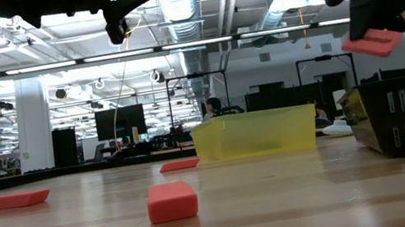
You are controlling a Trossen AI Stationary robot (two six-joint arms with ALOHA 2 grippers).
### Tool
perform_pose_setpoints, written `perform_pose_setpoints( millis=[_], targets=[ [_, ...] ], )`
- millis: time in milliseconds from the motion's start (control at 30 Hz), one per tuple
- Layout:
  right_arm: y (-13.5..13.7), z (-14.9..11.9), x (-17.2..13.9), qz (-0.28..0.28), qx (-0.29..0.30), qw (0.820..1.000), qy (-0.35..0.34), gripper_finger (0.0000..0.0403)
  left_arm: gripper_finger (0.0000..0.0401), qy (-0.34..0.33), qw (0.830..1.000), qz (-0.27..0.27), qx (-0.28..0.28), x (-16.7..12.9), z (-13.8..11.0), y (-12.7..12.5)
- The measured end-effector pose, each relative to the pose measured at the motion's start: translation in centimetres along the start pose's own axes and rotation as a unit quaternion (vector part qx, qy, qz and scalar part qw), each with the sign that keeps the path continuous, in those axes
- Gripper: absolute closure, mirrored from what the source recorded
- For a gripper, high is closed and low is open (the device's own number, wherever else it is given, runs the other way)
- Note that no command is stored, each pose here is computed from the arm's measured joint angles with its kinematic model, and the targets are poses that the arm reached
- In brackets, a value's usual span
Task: Pick & Place School Supplies
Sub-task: Put the orange eraser into the right black bin
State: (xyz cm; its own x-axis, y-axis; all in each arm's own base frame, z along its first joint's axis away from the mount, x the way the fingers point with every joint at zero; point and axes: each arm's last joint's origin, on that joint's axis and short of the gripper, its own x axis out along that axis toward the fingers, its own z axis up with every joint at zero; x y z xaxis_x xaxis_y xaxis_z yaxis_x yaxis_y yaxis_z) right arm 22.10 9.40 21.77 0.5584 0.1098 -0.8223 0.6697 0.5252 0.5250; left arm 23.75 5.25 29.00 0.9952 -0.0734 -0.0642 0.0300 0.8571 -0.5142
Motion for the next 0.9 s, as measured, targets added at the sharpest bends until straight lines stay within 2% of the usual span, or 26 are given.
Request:
perform_pose_setpoints(
  millis=[300,467,900],
  targets=[
    [-1.3,0.4,1.0,-0.008,0.018,1.0,-0.008,0.0388,0.0254,0.006,1.0,-0.007,-0.002,0.0,-0.1,0.0],
    [-2.2,0.0,2.0,0.005,0.038,0.999,0.0,0.0388,0.0254,0.006,1.0,-0.007,-0.002,0.0,-0.1,0.0],
    [-2.6,-0.3,2.1,0.0,0.055,0.998,0.003,0.0385,0.0256,0.008,1.0,-0.005,-0.006,0.0,-0.1,0.0]
  ],
)
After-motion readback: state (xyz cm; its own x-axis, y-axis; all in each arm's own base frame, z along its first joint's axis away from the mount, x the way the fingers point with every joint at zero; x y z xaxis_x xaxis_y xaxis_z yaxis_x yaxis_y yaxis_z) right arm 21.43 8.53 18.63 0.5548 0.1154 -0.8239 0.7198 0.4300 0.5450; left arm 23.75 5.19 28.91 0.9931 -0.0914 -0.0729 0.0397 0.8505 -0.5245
